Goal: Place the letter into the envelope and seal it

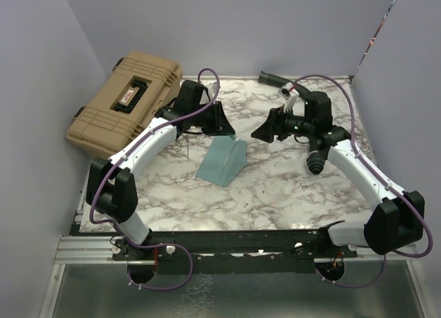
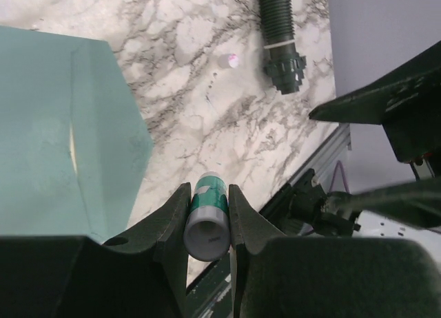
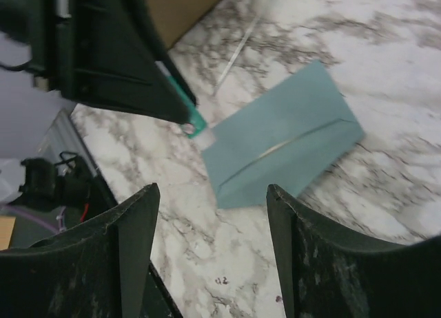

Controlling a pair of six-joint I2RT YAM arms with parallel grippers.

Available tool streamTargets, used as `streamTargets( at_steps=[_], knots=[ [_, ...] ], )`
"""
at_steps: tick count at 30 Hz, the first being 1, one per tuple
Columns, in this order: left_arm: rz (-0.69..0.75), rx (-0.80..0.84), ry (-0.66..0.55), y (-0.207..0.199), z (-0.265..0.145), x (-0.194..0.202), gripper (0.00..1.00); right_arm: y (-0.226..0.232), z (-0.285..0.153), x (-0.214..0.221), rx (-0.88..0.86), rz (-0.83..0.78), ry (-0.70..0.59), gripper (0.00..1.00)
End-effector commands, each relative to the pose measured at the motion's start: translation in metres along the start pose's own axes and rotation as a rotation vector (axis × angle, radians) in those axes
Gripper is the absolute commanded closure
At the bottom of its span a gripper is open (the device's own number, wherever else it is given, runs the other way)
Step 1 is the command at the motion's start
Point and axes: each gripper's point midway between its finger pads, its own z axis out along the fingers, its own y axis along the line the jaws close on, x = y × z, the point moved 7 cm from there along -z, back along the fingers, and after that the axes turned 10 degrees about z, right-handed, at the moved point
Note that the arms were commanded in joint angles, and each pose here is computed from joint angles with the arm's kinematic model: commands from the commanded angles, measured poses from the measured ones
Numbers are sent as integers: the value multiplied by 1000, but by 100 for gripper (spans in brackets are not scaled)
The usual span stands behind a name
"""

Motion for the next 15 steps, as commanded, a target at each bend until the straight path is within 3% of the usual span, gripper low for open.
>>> streamTargets(
  at_steps=[1, 7, 15],
  knots=[
    [12, 138, 38, -23, -6, -1, 100, 40, 2, -2, -283, -208, -5, 32],
    [17, 190, 40, -34, -12, -2, 100, 55, 19, 5, -318, -329, 62, 33],
    [13, 226, 23, -41, -18, 0, 100, 50, 32, 11, -331, -308, 94, 36]
  ],
)
